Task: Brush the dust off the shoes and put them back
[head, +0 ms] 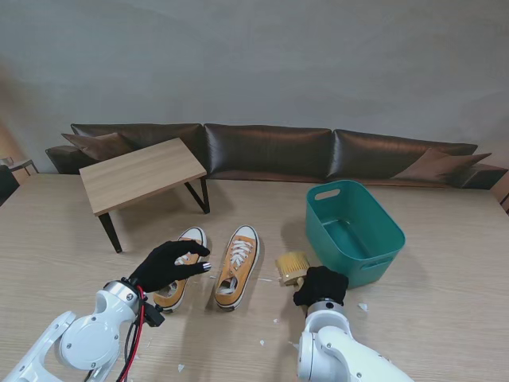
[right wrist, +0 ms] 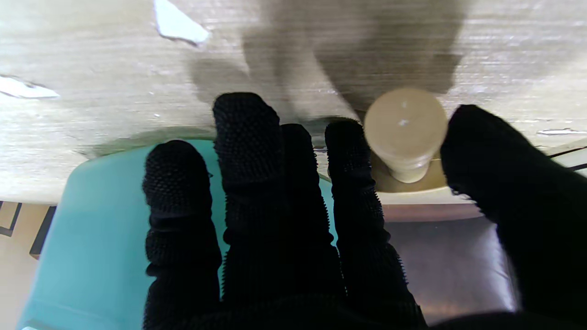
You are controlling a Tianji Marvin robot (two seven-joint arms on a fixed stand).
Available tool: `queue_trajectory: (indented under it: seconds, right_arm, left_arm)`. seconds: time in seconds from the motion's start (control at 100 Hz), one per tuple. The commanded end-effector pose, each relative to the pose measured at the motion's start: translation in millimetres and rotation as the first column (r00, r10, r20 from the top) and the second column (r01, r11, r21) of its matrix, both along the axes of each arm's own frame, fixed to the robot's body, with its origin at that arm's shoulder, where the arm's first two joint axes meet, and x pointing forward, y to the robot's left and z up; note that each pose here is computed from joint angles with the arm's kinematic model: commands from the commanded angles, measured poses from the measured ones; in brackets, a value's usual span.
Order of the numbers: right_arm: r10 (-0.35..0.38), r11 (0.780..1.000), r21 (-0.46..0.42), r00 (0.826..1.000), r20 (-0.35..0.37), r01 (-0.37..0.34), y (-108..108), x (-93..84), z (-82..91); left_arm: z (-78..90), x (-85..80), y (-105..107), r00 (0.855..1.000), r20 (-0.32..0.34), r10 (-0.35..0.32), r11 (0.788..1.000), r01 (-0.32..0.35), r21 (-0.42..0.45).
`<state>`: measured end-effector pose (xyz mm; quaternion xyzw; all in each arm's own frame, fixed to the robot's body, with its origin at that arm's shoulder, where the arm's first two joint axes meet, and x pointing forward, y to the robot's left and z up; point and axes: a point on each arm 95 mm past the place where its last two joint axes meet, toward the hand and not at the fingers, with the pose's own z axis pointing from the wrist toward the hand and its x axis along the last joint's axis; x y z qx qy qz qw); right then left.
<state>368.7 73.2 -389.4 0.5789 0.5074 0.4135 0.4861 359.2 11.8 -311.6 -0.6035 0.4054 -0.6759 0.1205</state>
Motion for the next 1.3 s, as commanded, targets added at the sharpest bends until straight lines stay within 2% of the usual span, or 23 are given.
queue_trajectory:
  seconds: [0.0,0.42,0.74,1.07,1.29]
  right_arm:
    - [-0.001,1.0,0.007,0.999,-0.033,0.001,2,-1.3,-6.2]
    - [0.003,1.0,0.012,0.994,-0.108,-0.002,-2,5.7,-16.3]
    - [-0.027,1.0,0.008,0.994,-0.109,0.028,-3,9.7,-27.0]
    - [0.038,0.999,0.013,0.99,-0.137,-0.037,-8,6.4,-26.5]
    - [0.071,0.997,0.052,0.991,-0.115,-0.065,-6,2.8,-23.9]
  left_arm:
    - [-0.7,-1.4,-2,1.0,-0.014,-0.01,1.0,0.01,-0.006]
    - [-0.9,-1.5,-4,1.0,-0.031,-0.004,1.0,0.003,-0.022]
    - [-0.8,-1.3,-5,0.999,-0.039,-0.001,0.999,0.0,-0.035]
    - [-1.0,-1.6,-5,0.999,-0.047,0.004,0.999,-0.006,-0.044]
    - [-0.9,-1.7,-4,0.999,-0.046,0.007,0.999,-0.009,-0.047]
